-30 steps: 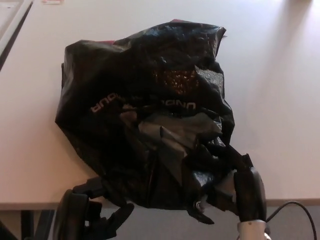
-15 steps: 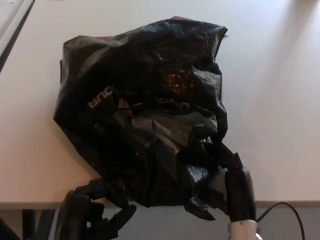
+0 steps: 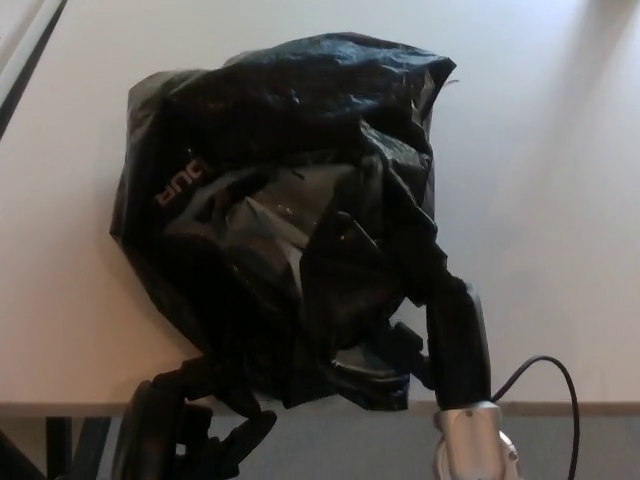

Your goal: A plastic bag is kept infront of the robot in the middle of the desk and the robot uses both its hands to grab it from the top and lifts it up and then releases it.

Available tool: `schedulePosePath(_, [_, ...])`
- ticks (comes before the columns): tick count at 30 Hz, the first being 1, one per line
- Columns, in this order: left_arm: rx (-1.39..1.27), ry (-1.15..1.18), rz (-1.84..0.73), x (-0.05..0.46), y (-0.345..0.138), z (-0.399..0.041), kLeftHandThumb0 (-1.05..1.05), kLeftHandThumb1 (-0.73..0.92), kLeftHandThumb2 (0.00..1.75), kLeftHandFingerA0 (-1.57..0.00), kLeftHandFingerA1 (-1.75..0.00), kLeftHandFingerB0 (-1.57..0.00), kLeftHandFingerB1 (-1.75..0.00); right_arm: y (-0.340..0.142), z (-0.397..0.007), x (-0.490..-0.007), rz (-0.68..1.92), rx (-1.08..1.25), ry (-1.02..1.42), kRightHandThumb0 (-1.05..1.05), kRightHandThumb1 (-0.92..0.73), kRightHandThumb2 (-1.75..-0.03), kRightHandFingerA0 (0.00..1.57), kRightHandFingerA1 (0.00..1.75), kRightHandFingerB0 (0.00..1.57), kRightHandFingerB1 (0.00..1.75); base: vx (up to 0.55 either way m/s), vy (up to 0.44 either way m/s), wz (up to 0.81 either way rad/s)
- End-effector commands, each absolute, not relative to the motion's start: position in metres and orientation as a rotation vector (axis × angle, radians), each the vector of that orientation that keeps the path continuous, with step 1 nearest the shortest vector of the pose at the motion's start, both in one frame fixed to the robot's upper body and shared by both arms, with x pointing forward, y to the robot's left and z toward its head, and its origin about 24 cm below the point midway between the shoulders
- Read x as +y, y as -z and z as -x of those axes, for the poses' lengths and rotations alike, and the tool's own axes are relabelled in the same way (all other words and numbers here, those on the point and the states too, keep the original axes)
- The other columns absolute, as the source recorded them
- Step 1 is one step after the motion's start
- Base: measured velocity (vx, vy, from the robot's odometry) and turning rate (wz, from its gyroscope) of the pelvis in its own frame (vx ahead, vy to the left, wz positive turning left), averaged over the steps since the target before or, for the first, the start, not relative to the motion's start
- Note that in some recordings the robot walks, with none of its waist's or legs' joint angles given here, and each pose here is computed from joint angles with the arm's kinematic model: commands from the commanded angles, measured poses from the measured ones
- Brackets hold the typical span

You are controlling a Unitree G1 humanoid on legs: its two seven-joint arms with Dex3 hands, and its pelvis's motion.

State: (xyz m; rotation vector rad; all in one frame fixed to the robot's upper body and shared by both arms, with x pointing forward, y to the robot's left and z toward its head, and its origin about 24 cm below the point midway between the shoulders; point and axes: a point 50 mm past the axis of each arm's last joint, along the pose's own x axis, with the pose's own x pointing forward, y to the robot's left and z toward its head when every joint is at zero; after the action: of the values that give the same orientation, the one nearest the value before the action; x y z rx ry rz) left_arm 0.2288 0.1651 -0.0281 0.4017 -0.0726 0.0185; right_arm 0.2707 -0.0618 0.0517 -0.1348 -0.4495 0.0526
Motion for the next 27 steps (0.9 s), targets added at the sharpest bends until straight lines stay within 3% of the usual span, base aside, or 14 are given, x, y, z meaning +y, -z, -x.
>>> schedulePosePath(1, [-0.127,-0.03,-0.36,0.161,0.015,-0.243,-0.77,0.61,0.59,-1.31,-1.62,-1.16,-1.55,-0.084,-0.266,-0.058,0.097,-0.531,-0.092,-0.43,-0.92,-0.71,0.89,1.69,0.58,1.42,0.0,0.0,0.0])
schedulePosePath(2, [-0.136,-0.033,-0.351,0.16,0.013,-0.244,-0.77,0.61,0.59,-1.31,-1.62,-1.16,-1.54,-0.094,-0.265,-0.059,0.091,-0.564,-0.088,-0.43,-0.89,-0.73,0.91,1.68,0.68,1.39,0.0,0.0,0.0])
schedulePosePath(4, [-0.148,-0.04,-0.354,0.161,0.01,-0.245,-0.78,0.63,0.6,-1.3,-1.62,-1.15,-1.54,-0.103,-0.265,-0.06,0.07,-0.582,-0.093,-0.4,-0.92,-0.71,0.87,1.74,0.61,1.46,0.0,0.0,0.0])
schedulePosePath(5, [-0.154,-0.043,-0.354,0.161,0.009,-0.246,-0.67,0.45,1.04,-1.56,-1.51,-1.5,-1.47,-0.106,-0.265,-0.061,0.073,-0.585,-0.094,-0.4,-0.92,-0.7,0.86,1.74,0.5,1.57,0.0,0.0,0.0])
schedulePosePath(8, [-0.163,-0.054,-0.352,0.161,0.006,-0.246,-0.67,0.45,1.04,-1.56,-1.51,-1.5,-1.47,-0.114,-0.263,-0.064,0.069,-0.582,-0.094,-0.41,-0.92,-0.68,0.84,1.72,0.52,1.54,0.0,0.0,0.0])
schedulePosePath(9, [-0.183,-0.063,-0.341,0.161,0.003,-0.246,-0.78,0.64,0.6,-1.28,-1.64,-1.11,-1.55,-0.12,-0.263,-0.065,0.046,-0.59,-0.105,-0.4,-0.92,-0.67,0.83,1.72,0.51,1.52,0.0,0.0,0.0])
schedulePosePath(16, [-0.225,-0.065,-0.317,0.162,-0.005,-0.248,-0.79,0.68,0.6,-1.23,-1.65,-1.05,-1.54,-0.151,-0.266,-0.068,-0.014,-0.658,-0.144,-0.4,-0.92,-0.68,0.8,1.75,0.46,1.52,0.0,0.0,0.0])
schedulePosePath(17, [-0.237,-0.068,-0.318,0.162,-0.007,-0.249,-0.67,0.52,1.07,-1.51,-1.49,-1.42,-1.42,-0.159,-0.268,-0.068,-0.039,-0.676,-0.154,-0.43,-0.92,-0.68,0.81,1.75,0.47,1.55,0.0,0.0,0.0])
schedulePosePath(19, [-0.255,-0.073,-0.315,0.162,-0.011,-0.249,-0.67,0.53,1.07,-1.5,-1.48,-1.4,-1.41,-0.169,-0.271,-0.07,-0.057,-0.697,-0.156,-0.42,-0.92,-0.67,0.81,1.75,0.48,1.53,0.0,0.0,0.0])
schedulePosePath(20, [-0.264,-0.075,-0.313,0.162,-0.013,-0.25,-0.77,0.69,0.6,-1.22,-1.66,-1.02,-1.54,-0.173,-0.272,-0.071,-0.058,-0.704,-0.154,-0.43,-0.92,-0.67,0.81,1.75,0.49,1.53,0.0,0.0,0.0])
schedulePosePath(26, [-0.437,-0.118,-0.289,0.165,-0.049,-0.266,-0.75,0.72,0.6,-1.12,-1.66,-0.94,-1.54,-0.197,-0.276,-0.083,-0.039,-0.761,-0.141,-0.43,-0.92,-0.67,0.85,1.75,0.53,1.57,-0.01,-0.004,0.11])
schedulePosePath(27, [-0.495,-0.119,-0.288,0.165,-0.062,-0.27,-0.59,0.66,1.14,-1.34,-1.38,-1.19,-1.3,-0.199,-0.276,-0.084,-0.038,-0.756,-0.133,-0.44,-0.92,-0.67,0.86,1.75,0.54,1.6,-0.02,-0.01,0.19])
